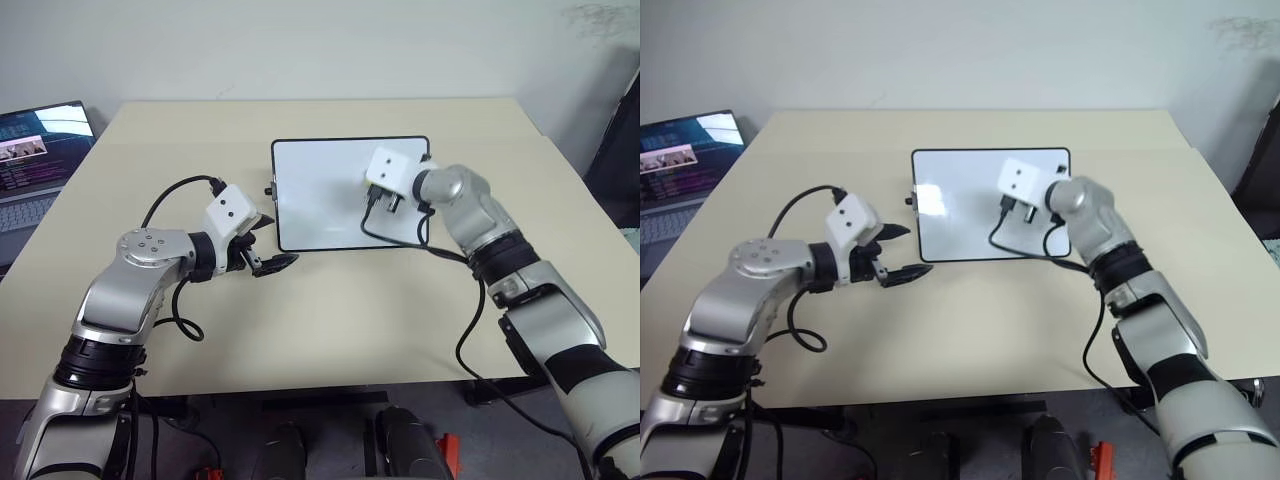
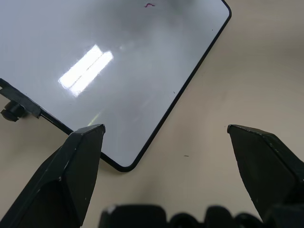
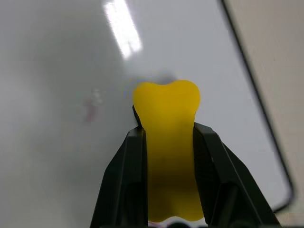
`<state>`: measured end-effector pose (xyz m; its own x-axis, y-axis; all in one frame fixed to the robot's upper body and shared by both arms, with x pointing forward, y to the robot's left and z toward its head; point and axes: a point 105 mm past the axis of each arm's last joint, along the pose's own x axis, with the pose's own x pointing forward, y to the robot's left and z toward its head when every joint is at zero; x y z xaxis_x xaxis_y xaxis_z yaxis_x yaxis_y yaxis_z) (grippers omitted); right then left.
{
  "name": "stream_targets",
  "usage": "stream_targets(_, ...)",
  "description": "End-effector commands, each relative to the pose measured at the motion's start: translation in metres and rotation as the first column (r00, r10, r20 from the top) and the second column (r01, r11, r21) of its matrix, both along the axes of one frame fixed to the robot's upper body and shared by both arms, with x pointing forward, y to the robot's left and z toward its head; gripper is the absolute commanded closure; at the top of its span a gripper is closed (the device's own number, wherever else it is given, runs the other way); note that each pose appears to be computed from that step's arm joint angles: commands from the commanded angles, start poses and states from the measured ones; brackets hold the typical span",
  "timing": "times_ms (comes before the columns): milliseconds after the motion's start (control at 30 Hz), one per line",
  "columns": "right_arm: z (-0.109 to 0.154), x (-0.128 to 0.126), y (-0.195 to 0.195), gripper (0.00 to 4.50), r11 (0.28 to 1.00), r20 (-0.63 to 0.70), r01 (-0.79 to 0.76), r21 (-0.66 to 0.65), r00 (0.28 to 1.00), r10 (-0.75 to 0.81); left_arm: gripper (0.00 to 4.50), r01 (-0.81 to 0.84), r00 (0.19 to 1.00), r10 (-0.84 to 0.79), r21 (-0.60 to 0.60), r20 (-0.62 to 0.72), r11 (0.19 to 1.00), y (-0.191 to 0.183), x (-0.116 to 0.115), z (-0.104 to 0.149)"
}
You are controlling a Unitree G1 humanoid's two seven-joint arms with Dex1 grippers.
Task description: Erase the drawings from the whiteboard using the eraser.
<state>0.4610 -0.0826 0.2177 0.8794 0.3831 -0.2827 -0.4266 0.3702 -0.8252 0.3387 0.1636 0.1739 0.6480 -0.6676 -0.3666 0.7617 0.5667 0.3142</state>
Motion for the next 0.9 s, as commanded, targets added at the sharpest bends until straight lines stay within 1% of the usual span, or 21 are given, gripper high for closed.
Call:
stream_targets(33, 0.018, 0.003, 0.002, 3.54, 1.0, 0.066, 0.008, 0.016, 0.998, -0.009, 0.0, 0.007, 0.998, -0.007, -0.003, 0.057, 1.0, -0.002, 0.001, 0.015)
stream_targets(200, 0.003, -0.003, 0.01, 3.54, 0.999, 0.02, -0.044, -0.025, 0.999, 0.045, 0.0, 0.005, 0.998, -0.005, -0.004, 0.059, 1.0, -0.001, 0.001, 0.015)
stream_targets(333, -0.03, -0.023, 0.014, 3.54, 0.973, -0.115, -0.179, -0.147, 0.98, 0.163, 0.0, 0.003, 0.998, -0.003, -0.003, 0.059, 1.0, -0.001, 0.001, 0.016)
stream_targets(500, -0.043, -0.036, 0.016, 3.54, 0.954, -0.181, -0.239, -0.182, 0.962, 0.206, 0.0, 0.003, 0.998, -0.003, -0.005, 0.06, 1.0, -0.001, 0.002, 0.016)
stream_targets(600, -0.04, -0.034, 0.014, 3.54, 0.958, -0.163, -0.22, -0.186, 0.968, 0.19, 0.0, 0.005, 0.998, -0.004, -0.009, 0.062, 1.0, -0.002, 0.002, 0.017)
stream_targets(667, -0.031, -0.027, 0.011, 3.54, 0.967, -0.124, -0.183, -0.177, 0.979, 0.163, 0.0, 0.004, 0.998, -0.004, -0.01, 0.062, 1.0, -0.002, 0.002, 0.017)
stream_targets(900, 0.017, -0.002, 0.01, 3.54, 0.996, 0.066, -0.046, -0.083, 0.997, 0.052, 0.0, -0.001, 0.998, 0.001, -0.01, 0.063, 1.0, -0.001, 0.002, 0.016)
